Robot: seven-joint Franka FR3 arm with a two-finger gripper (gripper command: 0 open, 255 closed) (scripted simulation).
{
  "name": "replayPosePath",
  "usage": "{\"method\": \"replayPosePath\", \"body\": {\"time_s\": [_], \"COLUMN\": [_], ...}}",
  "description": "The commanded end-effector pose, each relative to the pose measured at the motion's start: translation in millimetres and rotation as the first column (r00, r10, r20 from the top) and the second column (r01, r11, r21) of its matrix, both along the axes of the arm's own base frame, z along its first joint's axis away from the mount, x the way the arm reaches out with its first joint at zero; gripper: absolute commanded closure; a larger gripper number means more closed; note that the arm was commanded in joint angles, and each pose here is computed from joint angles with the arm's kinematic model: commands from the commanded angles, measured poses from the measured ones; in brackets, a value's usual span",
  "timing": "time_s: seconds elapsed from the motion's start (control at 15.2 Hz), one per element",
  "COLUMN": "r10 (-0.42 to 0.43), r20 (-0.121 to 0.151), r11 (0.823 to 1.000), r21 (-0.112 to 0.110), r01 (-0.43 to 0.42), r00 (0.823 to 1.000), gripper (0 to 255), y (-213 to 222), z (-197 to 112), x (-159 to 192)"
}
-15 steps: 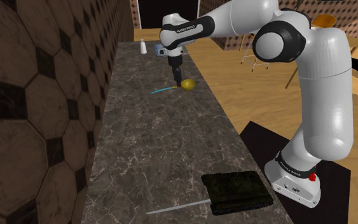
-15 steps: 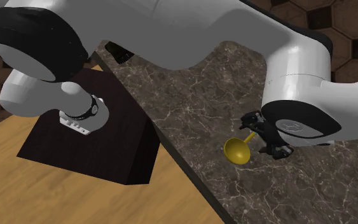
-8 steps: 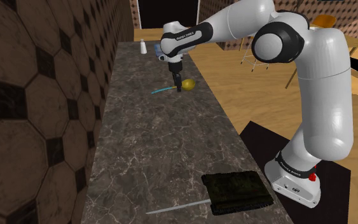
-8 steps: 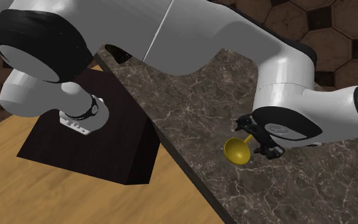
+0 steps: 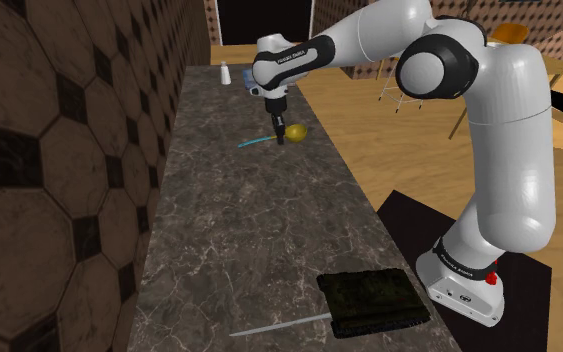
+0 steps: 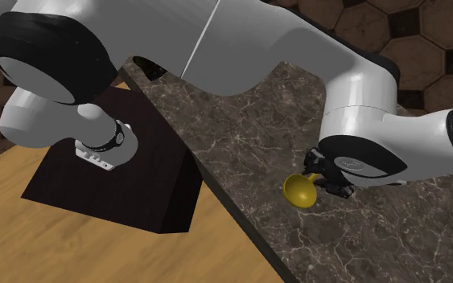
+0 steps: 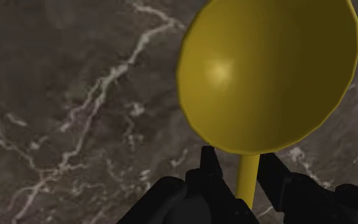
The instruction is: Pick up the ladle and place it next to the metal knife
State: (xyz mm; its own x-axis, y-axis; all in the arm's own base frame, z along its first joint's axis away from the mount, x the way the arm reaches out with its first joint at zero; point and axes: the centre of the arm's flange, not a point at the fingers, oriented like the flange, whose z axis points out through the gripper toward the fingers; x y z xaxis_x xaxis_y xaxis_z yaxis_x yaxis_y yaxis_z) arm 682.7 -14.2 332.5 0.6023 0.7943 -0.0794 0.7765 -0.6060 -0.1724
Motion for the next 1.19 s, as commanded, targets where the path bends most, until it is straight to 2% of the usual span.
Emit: {"method": "replayPosePath", "body": {"time_s": [0.0,0.46,1.12], "r10": [0.001,0.001,0.001], "r20": [-0.003,-0.003,-0.003], "r11": [1.000,1.000,1.000], "r21": [0.001,0.001,0.001], "r01": [-0.001,-0.001,-0.001], "r00": [1.000,1.000,1.000], "gripper": [255,255,255], "y": [1,1,1], "z": [-1,-1,52], "x": [0,0,0]}}
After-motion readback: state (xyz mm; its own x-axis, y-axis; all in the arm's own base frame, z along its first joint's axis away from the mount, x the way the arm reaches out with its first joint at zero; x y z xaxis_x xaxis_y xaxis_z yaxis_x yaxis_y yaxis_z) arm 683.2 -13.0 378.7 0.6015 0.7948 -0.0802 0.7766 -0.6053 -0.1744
